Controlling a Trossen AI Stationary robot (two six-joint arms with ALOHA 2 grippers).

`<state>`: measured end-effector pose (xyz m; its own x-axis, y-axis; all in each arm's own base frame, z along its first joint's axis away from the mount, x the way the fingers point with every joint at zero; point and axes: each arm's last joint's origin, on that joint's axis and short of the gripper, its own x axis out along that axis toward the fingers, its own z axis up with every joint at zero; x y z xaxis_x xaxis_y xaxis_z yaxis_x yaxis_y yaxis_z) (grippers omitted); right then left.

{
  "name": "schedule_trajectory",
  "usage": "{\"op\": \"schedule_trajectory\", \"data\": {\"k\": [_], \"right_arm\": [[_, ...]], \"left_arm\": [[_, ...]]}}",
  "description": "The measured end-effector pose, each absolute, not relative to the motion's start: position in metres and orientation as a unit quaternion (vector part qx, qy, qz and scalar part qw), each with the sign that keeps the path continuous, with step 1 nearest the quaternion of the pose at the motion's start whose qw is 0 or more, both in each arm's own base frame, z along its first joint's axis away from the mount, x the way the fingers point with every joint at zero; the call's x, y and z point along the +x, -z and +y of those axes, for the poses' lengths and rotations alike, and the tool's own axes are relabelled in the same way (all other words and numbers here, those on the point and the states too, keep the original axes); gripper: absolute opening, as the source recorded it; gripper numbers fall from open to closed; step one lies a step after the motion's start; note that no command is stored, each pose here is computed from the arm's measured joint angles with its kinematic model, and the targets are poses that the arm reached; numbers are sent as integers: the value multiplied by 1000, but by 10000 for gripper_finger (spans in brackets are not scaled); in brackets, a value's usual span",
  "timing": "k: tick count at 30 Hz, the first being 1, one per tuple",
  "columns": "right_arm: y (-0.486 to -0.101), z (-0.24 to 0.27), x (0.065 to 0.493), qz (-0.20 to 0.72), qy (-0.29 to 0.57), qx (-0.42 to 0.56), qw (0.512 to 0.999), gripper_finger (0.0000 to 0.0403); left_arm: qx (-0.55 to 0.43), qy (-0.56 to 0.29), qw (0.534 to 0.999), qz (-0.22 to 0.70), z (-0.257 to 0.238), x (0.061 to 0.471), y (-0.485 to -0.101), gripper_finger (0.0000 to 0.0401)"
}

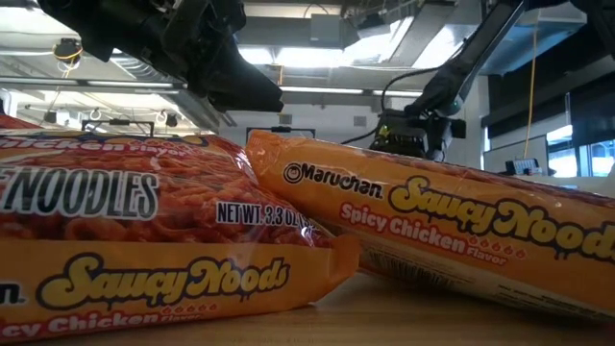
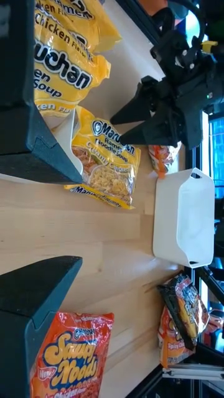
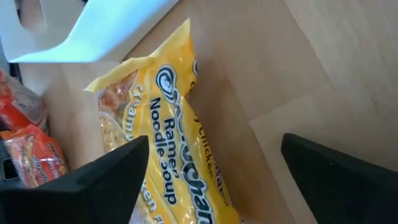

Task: Sort Maruchan noodles
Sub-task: Put the yellow noodle pack into the center white bin

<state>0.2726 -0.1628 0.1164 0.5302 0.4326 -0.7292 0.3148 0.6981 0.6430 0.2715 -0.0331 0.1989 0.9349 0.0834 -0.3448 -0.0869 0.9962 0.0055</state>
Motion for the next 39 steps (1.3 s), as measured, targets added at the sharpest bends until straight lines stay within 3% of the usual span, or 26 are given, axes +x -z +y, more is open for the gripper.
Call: {"op": "schedule_trajectory", "data": {"k": [18,39], "right_arm": [[-112,-121,293,514,-98,347,778,298],[-113,-116,296,506,-122,339,784,61]], "left_arm": [[-5,-43,984,174,-33,272,-199,192],[-5,-46,984,174,-33,272,-199,192]]}}
